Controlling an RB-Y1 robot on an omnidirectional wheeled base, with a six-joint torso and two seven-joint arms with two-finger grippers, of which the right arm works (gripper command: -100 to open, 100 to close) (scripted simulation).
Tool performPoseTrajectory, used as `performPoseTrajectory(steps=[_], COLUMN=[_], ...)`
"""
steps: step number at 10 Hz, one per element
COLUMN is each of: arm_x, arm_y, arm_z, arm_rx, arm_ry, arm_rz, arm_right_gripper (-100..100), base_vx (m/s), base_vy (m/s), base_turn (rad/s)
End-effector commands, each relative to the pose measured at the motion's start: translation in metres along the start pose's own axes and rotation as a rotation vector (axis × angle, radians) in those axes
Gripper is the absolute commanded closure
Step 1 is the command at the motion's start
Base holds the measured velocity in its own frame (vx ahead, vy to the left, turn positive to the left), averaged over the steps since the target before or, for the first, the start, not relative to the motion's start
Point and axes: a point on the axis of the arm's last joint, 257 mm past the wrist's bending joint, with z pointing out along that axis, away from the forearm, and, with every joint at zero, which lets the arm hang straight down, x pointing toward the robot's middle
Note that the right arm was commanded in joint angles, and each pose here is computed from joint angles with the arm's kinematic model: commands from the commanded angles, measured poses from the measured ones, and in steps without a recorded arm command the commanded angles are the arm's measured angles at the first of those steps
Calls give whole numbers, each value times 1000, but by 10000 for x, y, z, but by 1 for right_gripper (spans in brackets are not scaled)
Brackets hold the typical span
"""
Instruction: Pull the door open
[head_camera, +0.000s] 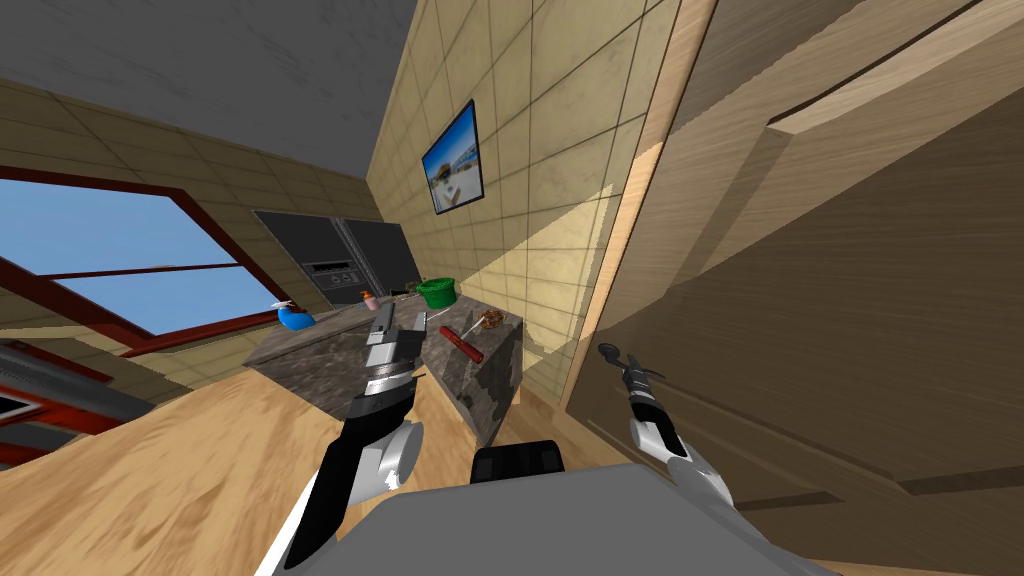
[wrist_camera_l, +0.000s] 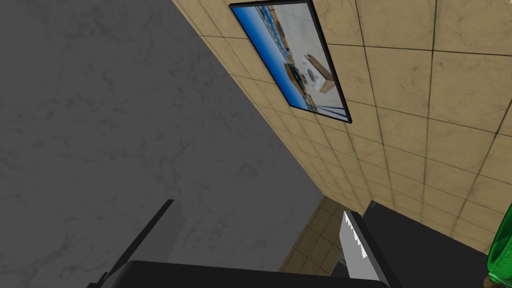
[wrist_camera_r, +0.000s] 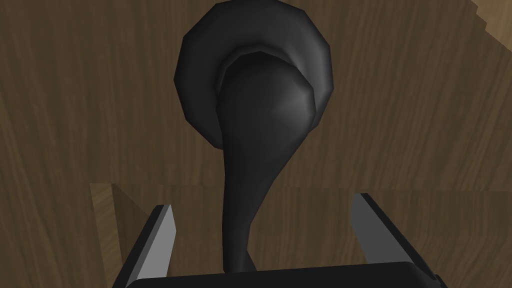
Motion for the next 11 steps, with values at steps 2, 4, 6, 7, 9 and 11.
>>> performPoseTrajectory(steps=[2,4,6,7,9,11], arm_x=[0,0,0,0,79,185], arm_y=[0,0,0,0,-29,-6], arm_z=[0,0,0,0,-4,21], arm_rx=[0,0,0,0,10,8], arm_ry=[0,0,0,0,20,47], arm_rz=[0,0,0,0,2,2], arm_right_gripper=[100,100,100,100,100,100], base_vx=[0,0,0,0,-164,-189], base_vy=[0,0,0,0,62,64], base_turn=[0,0,0,0,29,20])
